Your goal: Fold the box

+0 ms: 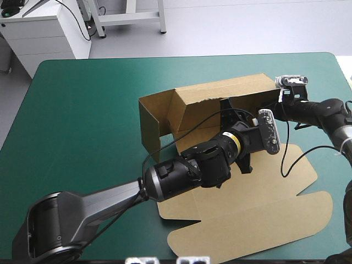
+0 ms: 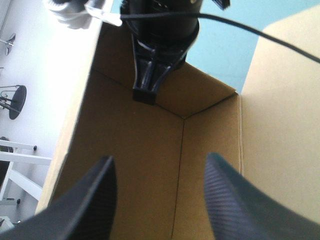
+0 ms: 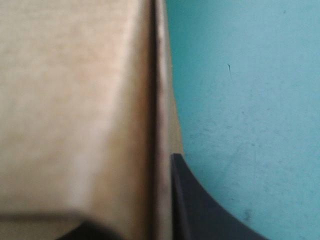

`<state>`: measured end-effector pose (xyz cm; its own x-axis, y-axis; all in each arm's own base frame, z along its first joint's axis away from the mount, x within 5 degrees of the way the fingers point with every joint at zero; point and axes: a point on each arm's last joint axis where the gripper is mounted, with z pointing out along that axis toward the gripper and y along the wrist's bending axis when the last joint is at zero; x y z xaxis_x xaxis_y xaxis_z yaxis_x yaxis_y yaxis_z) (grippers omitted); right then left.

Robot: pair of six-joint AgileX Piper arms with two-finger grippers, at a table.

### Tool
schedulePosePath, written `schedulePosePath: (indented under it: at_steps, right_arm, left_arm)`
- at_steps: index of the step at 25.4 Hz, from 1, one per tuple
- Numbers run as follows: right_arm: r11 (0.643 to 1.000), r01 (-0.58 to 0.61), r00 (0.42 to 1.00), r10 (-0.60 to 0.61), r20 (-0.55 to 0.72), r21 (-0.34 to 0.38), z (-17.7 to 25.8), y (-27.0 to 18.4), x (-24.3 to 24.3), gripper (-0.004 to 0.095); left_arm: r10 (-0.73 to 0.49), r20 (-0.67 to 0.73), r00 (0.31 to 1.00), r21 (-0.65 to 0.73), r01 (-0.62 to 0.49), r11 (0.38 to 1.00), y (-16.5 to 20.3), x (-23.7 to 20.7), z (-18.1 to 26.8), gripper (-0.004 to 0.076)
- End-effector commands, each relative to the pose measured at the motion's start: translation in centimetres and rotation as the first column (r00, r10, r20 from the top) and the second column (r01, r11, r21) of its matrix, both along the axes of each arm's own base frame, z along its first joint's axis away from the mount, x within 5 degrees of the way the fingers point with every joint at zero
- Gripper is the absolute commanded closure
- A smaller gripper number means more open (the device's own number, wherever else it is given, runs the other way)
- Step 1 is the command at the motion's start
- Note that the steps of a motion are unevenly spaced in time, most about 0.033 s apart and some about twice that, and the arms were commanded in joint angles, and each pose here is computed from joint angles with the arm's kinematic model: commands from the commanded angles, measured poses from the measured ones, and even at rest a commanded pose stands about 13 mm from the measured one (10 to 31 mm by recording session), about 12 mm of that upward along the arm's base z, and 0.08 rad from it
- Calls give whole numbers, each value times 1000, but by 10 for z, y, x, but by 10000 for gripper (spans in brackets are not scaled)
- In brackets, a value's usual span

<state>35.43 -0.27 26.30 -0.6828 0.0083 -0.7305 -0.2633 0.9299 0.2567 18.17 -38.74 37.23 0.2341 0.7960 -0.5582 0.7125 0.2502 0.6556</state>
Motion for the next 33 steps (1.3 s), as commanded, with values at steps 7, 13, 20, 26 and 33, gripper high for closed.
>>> schedulePosePath:
  at_steps: [7,13,20,26,33]
  right_arm:
    - [991,-71,995,78,-60,114,18,17,-19,908]
    - [995,-22,997,29,-67,97,41,15,-36,908]
    - [997,-33,989,42,-142,63,68,35,-38,907]
    - [1000,-20,987,19,-160,-7,88,57,-29,907]
    - [997,-52,943,32,-331,-51,81,79,-5,908]
  left_arm:
    - [230,156,961,-300,-176,938,86,28,101,729]
    - [424,49,905,-427,-365,828,165,67,129,729]
    - [627,-125,769,-532,-585,612,269,92,148,729]
    - [665,-306,681,-487,-712,506,324,108,137,729]
    - [692,-485,535,-424,-836,349,381,115,122,729]
